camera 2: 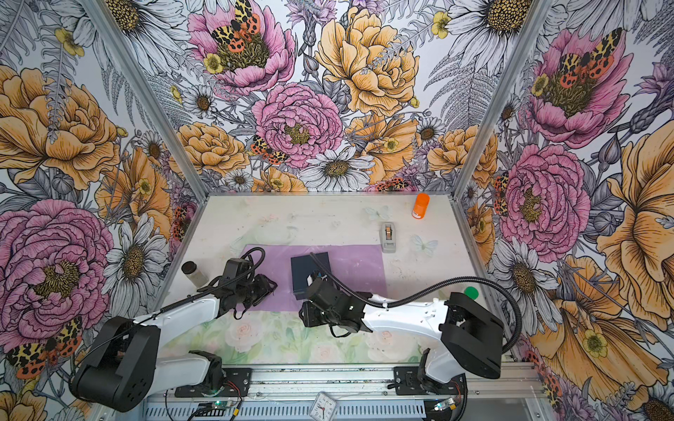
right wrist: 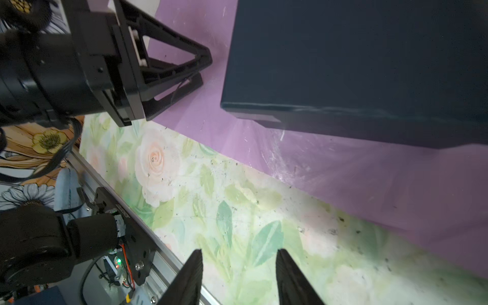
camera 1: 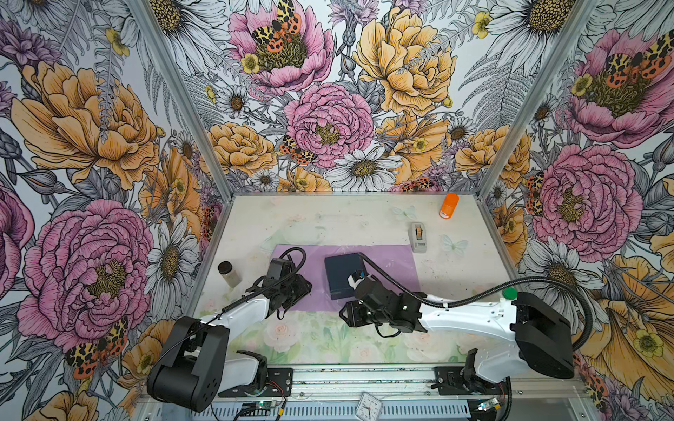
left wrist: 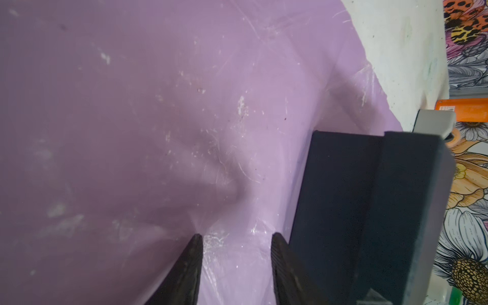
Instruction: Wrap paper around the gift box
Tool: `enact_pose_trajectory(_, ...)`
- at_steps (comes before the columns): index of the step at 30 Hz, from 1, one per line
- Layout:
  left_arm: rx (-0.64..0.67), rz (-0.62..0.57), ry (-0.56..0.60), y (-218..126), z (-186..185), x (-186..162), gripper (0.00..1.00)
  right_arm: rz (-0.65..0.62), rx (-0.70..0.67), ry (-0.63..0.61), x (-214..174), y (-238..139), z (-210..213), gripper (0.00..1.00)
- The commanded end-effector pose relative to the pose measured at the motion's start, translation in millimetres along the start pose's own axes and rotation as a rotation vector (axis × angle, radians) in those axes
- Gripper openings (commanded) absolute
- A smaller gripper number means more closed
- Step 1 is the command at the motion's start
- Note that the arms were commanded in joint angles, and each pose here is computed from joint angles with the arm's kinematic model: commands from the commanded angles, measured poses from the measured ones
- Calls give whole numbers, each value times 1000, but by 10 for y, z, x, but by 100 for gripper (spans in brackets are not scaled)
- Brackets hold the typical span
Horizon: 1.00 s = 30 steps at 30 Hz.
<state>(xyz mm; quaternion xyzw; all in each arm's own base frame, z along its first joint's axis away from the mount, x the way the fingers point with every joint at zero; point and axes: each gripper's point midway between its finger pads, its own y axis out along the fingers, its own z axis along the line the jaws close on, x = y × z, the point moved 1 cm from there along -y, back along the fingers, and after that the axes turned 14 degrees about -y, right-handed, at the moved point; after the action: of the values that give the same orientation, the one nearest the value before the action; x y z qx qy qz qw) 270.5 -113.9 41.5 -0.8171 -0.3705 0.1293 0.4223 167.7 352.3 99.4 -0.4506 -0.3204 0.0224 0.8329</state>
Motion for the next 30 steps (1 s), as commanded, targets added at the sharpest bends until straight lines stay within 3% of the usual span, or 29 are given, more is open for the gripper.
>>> enact_pose_trajectory(1,10,-30,0,10,77,47,44,-24,-62,-72,156,108,-29,46)
enact_pose_trajectory(12,45,-29,-17,25,218,19,43,-27,-81,-83,376,511,-82,43)
enact_pose_trajectory(30,76,-43,-29,7,344,35,42,-102,-82,-66,692,720,-187,40)
